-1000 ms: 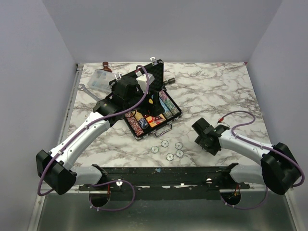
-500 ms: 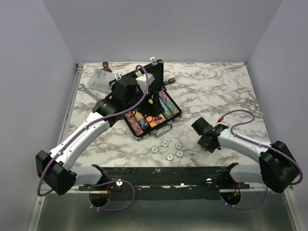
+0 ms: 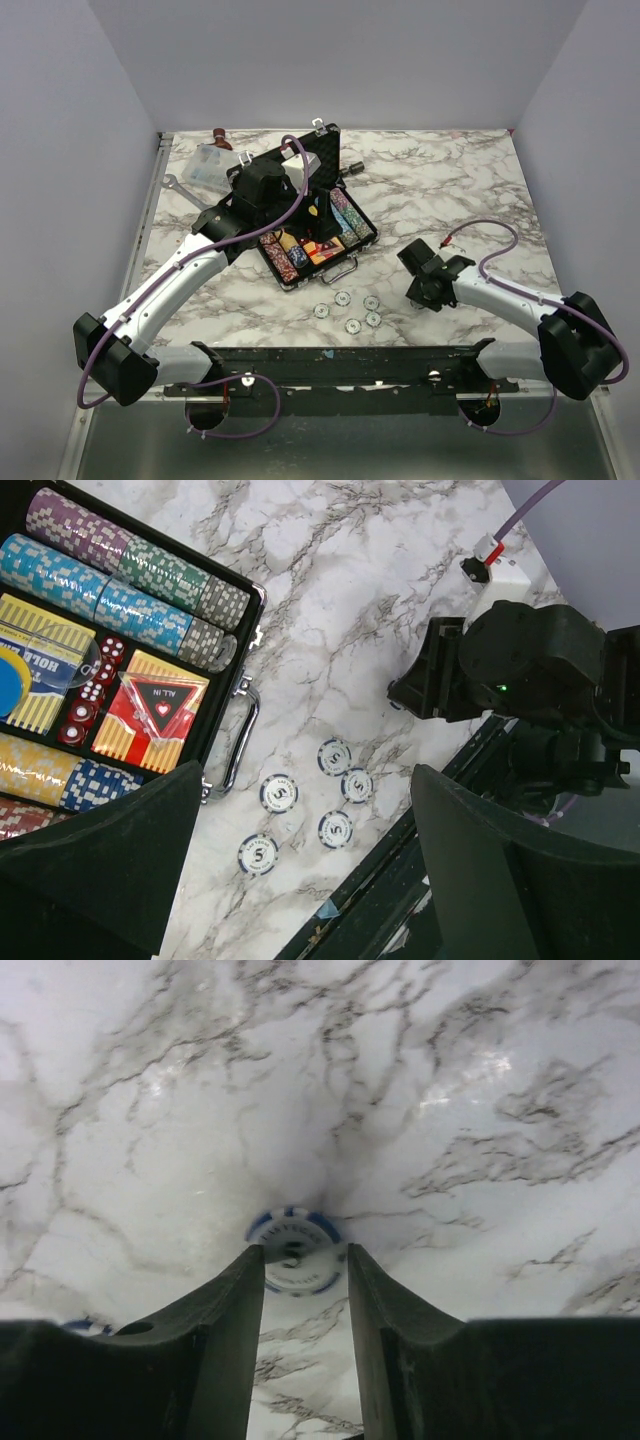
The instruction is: Pack up texas hold em set
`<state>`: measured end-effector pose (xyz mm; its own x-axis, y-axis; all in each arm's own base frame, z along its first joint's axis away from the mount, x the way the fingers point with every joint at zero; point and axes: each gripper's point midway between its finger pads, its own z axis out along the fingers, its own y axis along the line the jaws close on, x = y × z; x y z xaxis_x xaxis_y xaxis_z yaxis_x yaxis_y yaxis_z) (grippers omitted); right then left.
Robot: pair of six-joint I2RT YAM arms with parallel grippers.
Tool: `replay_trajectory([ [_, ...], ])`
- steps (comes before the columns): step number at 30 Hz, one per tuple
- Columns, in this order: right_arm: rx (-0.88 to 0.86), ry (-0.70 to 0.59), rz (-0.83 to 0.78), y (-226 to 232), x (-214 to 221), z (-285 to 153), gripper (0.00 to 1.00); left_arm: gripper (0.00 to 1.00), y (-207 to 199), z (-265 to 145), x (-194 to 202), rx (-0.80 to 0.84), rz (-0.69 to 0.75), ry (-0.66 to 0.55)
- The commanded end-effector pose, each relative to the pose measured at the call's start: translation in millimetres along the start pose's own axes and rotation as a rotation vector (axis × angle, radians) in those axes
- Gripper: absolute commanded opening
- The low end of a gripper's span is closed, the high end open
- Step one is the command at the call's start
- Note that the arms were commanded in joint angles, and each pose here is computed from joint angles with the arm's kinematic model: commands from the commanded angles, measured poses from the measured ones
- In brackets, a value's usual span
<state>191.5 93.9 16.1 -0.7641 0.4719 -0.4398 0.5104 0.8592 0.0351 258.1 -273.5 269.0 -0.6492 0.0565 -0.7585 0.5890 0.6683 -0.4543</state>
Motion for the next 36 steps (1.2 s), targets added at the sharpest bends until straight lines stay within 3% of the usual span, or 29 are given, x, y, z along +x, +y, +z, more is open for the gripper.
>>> replay_trajectory([
  [1, -0.157, 0.029, -0.054, 36, 1, -14, 0.16, 0.85, -4, -4, -5, 0.018, 0.010, -0.026],
  [6, -0.293, 0.047, -0.095, 68, 11, -33, 0.15, 0.91, -2, -3, -5, 0.007, 0.007, -0.025],
  [12, -0.294, 0.055, -0.132, 82, 19, -35, 0.17, 0.93, -1, -2, -4, 0.002, 0.006, -0.022],
  [19, -0.096, 0.005, -0.144, 43, 12, -21, 0.62, 0.95, 0, -3, -5, -0.003, 0.008, -0.029],
  [26, -0.040, -0.011, -0.143, 26, 10, -12, 0.84, 0.98, -5, -7, -7, 0.012, 0.009, -0.040],
  [32, -0.054, 0.027, -0.139, 26, 2, -2, 0.81, 0.98, -6, -9, -8, 0.017, 0.014, -0.043],
  [36, -0.069, 0.093, -0.153, 29, 8, 0, 0.72, 0.98, -8, -10, -8, 0.023, 0.016, -0.044],
])
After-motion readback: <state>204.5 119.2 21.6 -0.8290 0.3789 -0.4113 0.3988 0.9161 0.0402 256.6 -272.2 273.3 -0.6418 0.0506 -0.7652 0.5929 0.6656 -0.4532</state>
